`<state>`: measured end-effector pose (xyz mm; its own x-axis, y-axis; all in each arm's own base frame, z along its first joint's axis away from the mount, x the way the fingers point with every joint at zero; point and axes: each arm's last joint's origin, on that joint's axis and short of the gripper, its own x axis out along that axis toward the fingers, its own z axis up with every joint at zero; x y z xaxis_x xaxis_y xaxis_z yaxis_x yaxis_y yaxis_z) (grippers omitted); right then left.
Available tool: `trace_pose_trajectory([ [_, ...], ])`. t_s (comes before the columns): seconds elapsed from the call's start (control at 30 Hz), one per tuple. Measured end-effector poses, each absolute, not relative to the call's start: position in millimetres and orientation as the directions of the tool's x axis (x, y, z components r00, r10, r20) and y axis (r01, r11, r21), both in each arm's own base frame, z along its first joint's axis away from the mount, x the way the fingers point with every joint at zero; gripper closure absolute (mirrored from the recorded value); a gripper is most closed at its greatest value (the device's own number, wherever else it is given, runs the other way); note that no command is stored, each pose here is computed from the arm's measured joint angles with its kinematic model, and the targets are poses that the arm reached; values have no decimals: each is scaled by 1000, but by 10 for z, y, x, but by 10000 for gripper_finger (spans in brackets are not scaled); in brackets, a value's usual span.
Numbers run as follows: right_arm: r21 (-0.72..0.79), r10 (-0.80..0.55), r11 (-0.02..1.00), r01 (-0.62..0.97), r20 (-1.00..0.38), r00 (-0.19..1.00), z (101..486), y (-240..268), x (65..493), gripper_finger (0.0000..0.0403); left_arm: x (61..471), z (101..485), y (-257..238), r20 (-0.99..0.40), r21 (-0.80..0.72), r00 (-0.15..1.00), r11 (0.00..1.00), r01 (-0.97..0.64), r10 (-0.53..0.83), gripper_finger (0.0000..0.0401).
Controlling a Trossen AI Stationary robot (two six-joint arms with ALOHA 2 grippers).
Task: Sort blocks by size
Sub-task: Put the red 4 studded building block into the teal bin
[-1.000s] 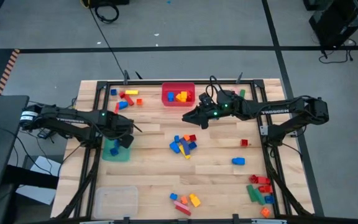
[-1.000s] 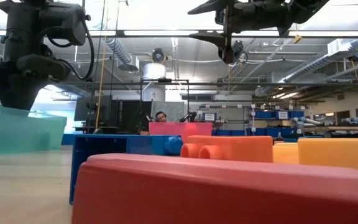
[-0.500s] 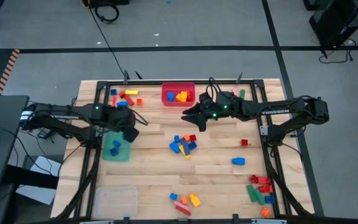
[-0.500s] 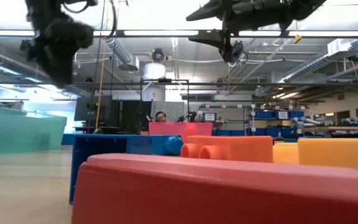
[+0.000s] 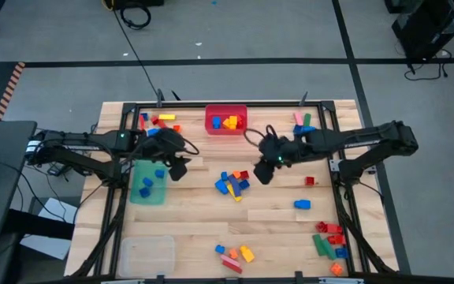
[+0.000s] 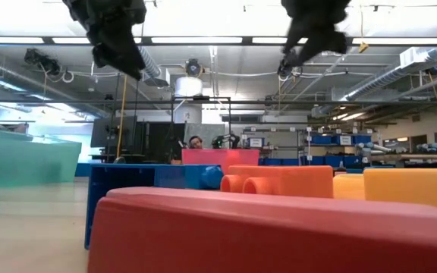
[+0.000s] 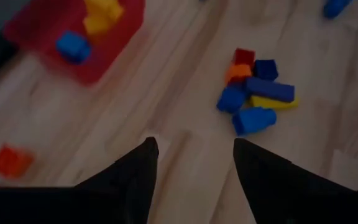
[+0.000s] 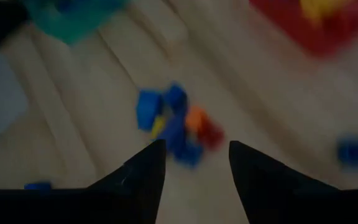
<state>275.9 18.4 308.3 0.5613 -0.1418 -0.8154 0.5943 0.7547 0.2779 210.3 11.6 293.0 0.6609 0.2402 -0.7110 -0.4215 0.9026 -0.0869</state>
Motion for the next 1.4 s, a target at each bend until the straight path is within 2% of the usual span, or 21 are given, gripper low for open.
trace_pose_trajectory([
  [0.2, 241, -112, 595, 767, -920, 377, 2987, 485, 2522, 229, 2162, 2990, 118, -649, 28, 721, 955, -296, 243, 182],
  [0.37, 192, -108, 413, 890, -960, 257, 2946, 758, 2312, 246, 2208, 3047, 120, -592, 75, 767, 965, -252, 247, 182],
  [0.5, 171, -100, 293, 941, -973, 208, 2825, 966, 2179, 251, 2236, 3086, 122, -551, 111, 795, 967, -229, 252, 182],
  [0.63, 185, -85, 229, 956, -974, 209, 2643, 1150, 2083, 251, 2246, 3101, 122, -536, 127, 805, 968, -218, 252, 182],
  [0.83, 236, -35, 191, 953, -968, 247, 2369, 1343, 1995, 249, 2246, 3100, 122, -537, 128, 805, 968, -218, 252, 182],
  [1.03, 82, 90, 144, 986, -993, 70, 2154, 1368, 1847, 237, 2245, 3099, 122, -538, 128, 805, 968, -218, 252, 182],
  [1.2, -5, 139, 191, 982, -990, -32, 2012, 1342, 1760, 202, 2245, 3099, 122, -538, 127, 805, 968, -218, 252, 182],
  [1.4, -31, 213, 325, 945, -971, -106, 1846, 1327, 1688, 149, 2245, 3100, 122, -538, 126, 805, 968, -219, 252, 182],
])
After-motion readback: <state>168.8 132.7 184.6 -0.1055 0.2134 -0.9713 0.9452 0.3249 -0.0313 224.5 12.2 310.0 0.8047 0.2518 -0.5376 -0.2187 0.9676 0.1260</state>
